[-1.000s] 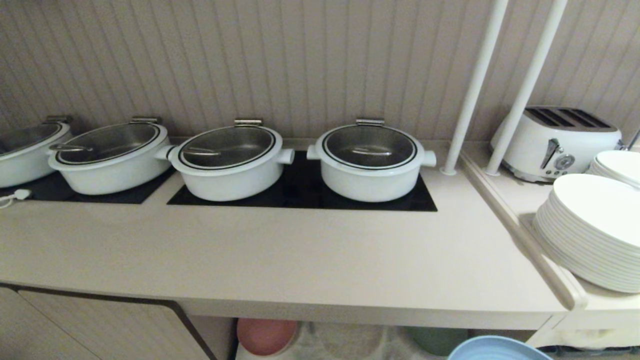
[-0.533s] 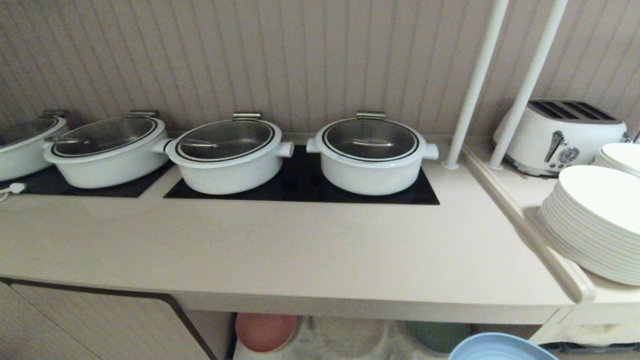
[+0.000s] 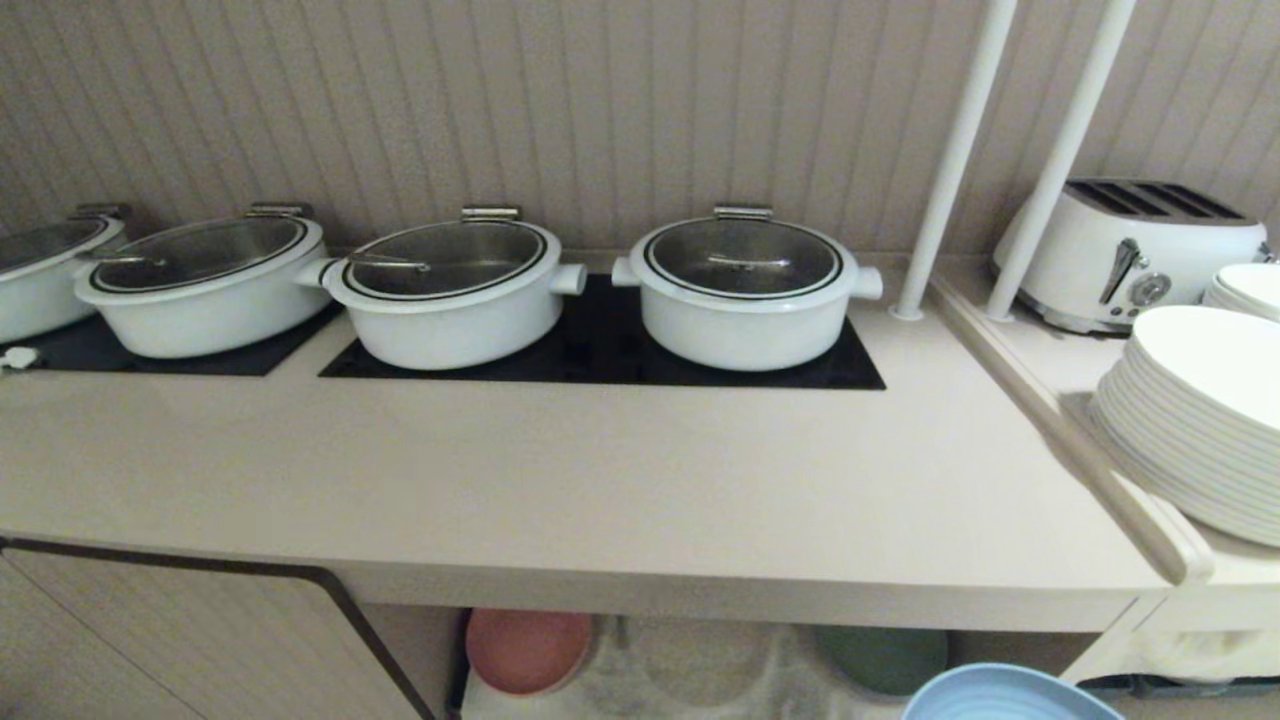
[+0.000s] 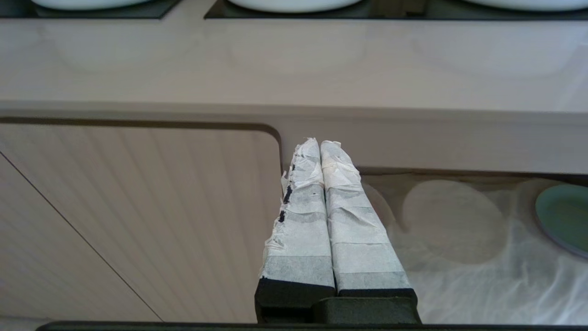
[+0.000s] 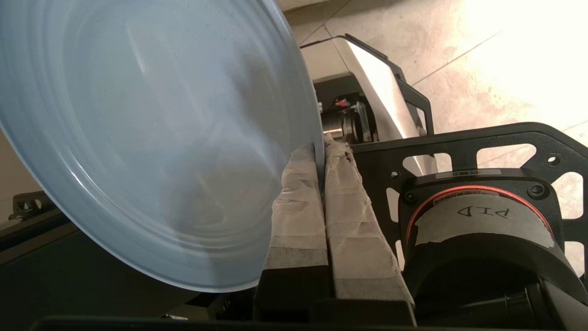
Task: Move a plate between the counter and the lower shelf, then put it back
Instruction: Put the plate in the cupboard
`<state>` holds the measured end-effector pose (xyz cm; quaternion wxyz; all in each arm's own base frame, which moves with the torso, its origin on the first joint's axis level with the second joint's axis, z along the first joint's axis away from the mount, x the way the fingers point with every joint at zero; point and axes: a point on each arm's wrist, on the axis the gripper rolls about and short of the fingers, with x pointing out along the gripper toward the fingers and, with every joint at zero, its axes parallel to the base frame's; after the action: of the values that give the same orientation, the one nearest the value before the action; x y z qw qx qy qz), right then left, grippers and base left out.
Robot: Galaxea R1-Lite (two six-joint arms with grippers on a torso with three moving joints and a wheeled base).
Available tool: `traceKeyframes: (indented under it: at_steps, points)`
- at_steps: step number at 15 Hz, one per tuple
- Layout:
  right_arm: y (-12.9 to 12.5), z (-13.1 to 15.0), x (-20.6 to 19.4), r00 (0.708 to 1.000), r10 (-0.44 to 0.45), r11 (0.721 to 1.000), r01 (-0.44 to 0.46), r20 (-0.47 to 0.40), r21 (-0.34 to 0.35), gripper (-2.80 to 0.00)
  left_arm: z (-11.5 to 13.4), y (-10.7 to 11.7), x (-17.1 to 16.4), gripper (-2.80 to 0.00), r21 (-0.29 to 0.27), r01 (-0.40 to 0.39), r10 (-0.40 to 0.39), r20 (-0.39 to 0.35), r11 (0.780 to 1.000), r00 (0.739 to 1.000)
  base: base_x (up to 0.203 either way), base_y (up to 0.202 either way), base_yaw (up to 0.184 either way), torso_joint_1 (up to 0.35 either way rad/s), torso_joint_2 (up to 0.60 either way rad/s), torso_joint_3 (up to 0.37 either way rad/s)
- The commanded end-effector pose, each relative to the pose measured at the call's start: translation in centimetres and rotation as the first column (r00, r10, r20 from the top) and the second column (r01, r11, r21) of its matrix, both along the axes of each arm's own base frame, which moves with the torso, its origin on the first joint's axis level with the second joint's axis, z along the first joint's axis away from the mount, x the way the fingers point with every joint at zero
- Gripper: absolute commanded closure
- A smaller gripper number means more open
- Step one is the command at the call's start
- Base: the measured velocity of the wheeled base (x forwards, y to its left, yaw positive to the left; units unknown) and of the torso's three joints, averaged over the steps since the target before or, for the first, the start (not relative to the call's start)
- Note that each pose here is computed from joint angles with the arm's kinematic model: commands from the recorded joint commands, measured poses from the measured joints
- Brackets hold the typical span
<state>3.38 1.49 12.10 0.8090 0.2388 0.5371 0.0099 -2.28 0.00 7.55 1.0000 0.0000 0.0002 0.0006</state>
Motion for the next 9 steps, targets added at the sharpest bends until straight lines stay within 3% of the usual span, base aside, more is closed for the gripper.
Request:
traceKeyframes:
  at_steps: [1, 9]
  points:
    - [-0.06, -0.1, -0.19, 1.0, -0.004, 1.0, 0.004, -0.011, 0.001, 0.0, 0.0, 0.0, 0.0, 0.0, 0.0, 0.0, 0.0, 0.0, 1.0, 1.0, 0.0, 0.0, 0.0, -0.138, 0.32, 0.159]
    - [-0.08, -0.17, -0.22, 1.0, -0.004, 1.0, 0.004, -0.014, 0.0, 0.0, 0.0, 0.0, 0.0, 0.0, 0.0, 0.0, 0.0, 0.0, 1.0, 1.0, 0.0, 0.0, 0.0, -0.161, 0.34, 0.183]
